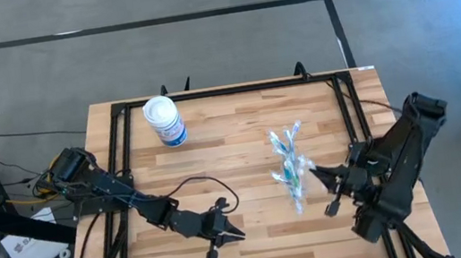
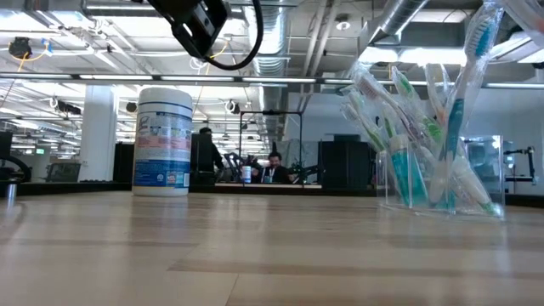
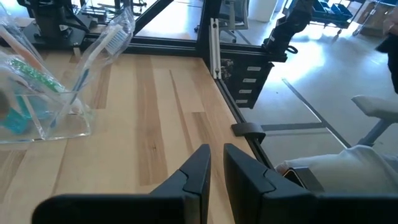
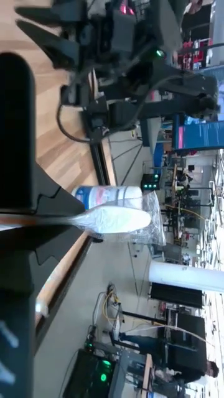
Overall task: Pick & Place toothbrushing station
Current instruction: Put the orange toothbrush into the transparent organizer
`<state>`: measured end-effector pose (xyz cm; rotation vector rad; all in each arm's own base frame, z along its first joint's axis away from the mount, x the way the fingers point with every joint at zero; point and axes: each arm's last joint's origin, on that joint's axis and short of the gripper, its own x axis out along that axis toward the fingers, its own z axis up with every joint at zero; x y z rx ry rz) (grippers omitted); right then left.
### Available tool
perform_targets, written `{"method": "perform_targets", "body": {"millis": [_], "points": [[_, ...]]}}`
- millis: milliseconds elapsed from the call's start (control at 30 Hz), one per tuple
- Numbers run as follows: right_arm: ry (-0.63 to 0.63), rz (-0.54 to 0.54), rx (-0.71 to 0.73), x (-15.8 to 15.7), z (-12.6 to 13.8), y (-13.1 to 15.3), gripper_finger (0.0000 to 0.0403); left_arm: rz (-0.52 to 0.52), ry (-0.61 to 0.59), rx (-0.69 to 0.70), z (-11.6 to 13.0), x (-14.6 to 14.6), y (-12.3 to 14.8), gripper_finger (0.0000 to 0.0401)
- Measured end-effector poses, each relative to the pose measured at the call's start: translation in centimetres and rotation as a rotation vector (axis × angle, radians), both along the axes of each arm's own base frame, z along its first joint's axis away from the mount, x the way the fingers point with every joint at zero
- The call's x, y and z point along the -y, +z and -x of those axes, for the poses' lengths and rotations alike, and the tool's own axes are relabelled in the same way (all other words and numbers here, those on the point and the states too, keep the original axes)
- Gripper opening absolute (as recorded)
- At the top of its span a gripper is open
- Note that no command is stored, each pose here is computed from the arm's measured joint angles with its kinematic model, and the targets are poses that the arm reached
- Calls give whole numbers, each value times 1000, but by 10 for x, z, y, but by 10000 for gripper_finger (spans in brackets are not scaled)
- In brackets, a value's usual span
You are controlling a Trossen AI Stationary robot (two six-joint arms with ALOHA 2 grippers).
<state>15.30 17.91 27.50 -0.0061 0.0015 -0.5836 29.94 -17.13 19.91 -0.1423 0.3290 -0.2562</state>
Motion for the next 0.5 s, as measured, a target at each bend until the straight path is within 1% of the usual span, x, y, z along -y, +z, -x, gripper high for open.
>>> {"method": "perform_targets", "body": {"millis": [67,133,233,367,500], "points": [[0,5,-3,7,5,10,1,0,5,0,-1,-1,0,39],[8,-14,9,14,11,21,1,-3,9,0,-1,-3,0,39],[40,-5,4,15,20,34,1,-6,13,1,-2,-4,0,39],[76,-13,9,12,27,41,1,-24,9,6,-2,-4,0,39],[107,-42,25,-1,27,40,1,-28,7,7,-2,-4,0,39]]}}
